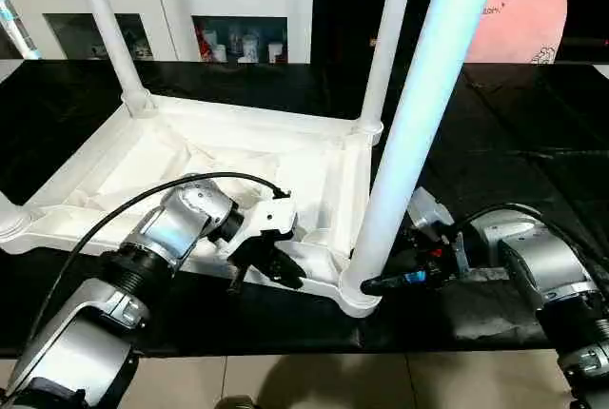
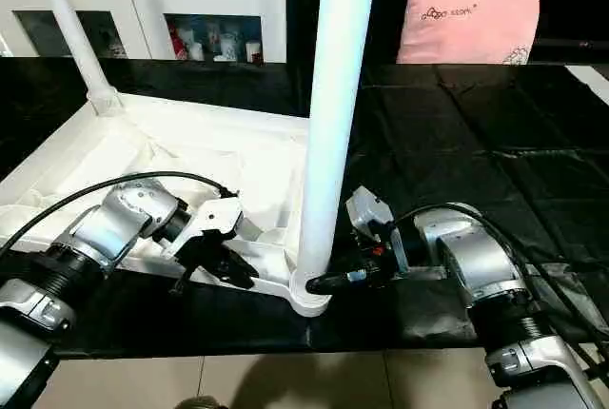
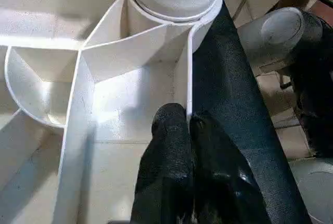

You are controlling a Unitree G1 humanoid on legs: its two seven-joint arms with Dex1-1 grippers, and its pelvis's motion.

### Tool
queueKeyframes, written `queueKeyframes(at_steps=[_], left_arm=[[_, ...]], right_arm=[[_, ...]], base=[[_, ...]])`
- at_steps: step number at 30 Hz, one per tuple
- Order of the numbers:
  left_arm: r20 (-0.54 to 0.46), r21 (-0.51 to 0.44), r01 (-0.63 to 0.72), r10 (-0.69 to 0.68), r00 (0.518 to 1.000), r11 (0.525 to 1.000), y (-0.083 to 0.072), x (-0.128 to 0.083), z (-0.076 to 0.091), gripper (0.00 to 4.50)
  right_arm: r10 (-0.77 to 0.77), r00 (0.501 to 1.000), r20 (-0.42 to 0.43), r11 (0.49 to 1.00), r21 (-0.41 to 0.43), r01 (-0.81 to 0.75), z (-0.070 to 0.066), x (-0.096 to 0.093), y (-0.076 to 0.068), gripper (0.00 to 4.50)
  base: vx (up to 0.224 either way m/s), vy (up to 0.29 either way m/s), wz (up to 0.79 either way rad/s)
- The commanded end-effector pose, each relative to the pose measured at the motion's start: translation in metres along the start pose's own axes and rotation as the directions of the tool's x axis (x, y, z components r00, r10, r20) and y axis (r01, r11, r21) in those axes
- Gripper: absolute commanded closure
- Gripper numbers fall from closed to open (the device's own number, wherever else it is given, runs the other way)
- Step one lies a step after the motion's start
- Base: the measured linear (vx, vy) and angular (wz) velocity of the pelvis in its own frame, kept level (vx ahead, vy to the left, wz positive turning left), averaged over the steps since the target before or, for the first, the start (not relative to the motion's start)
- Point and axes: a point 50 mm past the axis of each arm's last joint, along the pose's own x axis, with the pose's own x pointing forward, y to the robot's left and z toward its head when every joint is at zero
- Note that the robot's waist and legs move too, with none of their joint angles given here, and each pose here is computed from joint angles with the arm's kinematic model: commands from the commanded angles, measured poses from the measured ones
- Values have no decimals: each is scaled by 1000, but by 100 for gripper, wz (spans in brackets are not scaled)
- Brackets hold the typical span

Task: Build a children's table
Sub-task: Rotate leg to tighten

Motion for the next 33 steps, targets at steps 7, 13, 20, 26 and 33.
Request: queueKeyframes(at_steps=[7,13,20,26,33], left_arm=[[28,15,-41,41,999,999,4,-2,11,450],[107,-117,-243,256,961,963,19,7,16,450],[159,-281,-410,463,872,868,39,33,39,450],[181,-381,-504,597,782,775,53,47,57,450],[151,-358,-541,619,771,761,54,43,55,450]], right_arm=[[25,1000,10,1000,1,-25,-2,8,5,249],[-238,971,39,967,103,233,-12,25,-10,250],[-560,828,-21,797,259,546,-15,56,-36,255],[-708,705,-48,663,297,687,-4,80,-50,257],[-710,704,27,679,292,673,10,88,-51,189]], base=[[0,0,0],[0,0,0],[0,0,0],[0,0,0],[0,0,0]])
